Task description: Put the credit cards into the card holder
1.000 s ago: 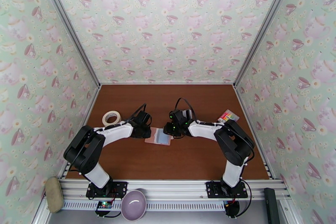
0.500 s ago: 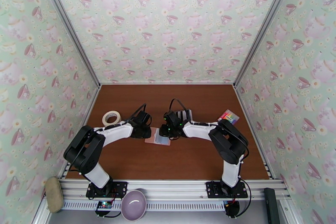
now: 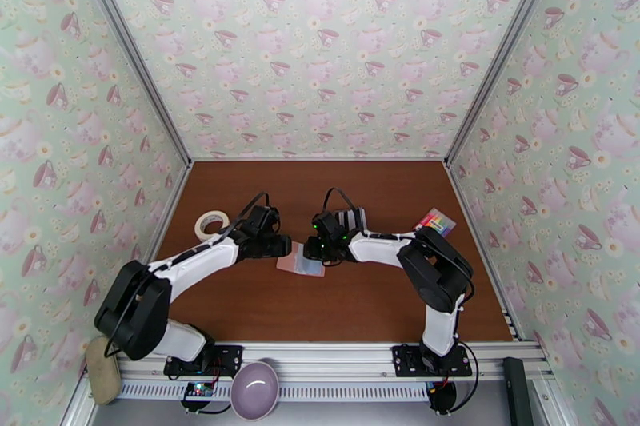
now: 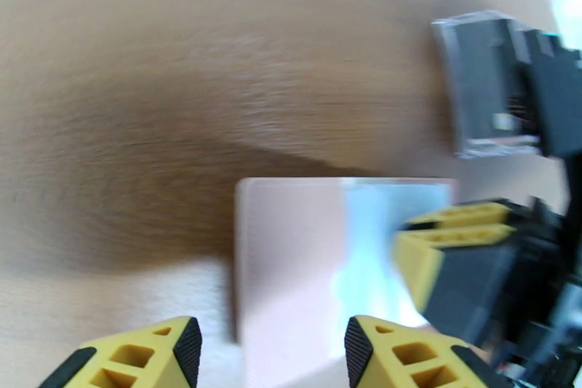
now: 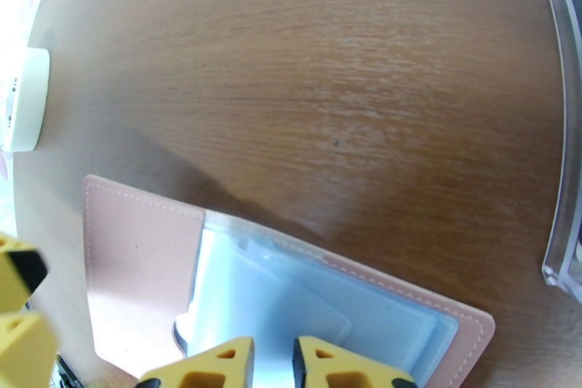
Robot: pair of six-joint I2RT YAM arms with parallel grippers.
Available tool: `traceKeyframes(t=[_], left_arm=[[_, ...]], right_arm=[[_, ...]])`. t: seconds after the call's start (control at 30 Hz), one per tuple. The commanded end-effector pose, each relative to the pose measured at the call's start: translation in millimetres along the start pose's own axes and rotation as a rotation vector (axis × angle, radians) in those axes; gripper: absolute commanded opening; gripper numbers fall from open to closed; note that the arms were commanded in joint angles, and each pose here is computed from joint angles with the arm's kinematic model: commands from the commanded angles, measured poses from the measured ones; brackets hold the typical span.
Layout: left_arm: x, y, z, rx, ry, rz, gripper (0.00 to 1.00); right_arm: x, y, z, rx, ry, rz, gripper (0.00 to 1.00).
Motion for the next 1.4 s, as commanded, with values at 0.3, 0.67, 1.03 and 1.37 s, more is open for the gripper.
traceKeyframes(t=[0.3,0.67,1.03,1.37], left_arm=[[32.7,-13.6,4.9,0.136,0.073,0.010,0.48],[49.8,3.1,22.2,0.091,0.047,0.031,0.73],[53.1,4.3,28.5,0.104,0.031,0.043,0.73],[68.7,14.2,42.0,0.093,0.061,0.052,0.77]], right_arm=[[13.1,-5.9,2.9,0.010,0.037,0.020,0.23],[10.1,-0.4,2.2,-0.020,0.030,0.032,0.23],[8.3,5.7,3.3,-0.063,0.030,0.046,0.23],[5.6,11.0,3.1,-0.097,0.025,0.060,0.23]])
Point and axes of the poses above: each hand's point on the last joint's axis, 136 mm out from that joint toward the fingers, its own z axis out along the fingers, its own y axis along the line the jaws close on, x = y × z, the point moved 6 cm from there along -z, back along the fingers, and after that the axes turned 4 degrees about -z, right-handed, at the moved point
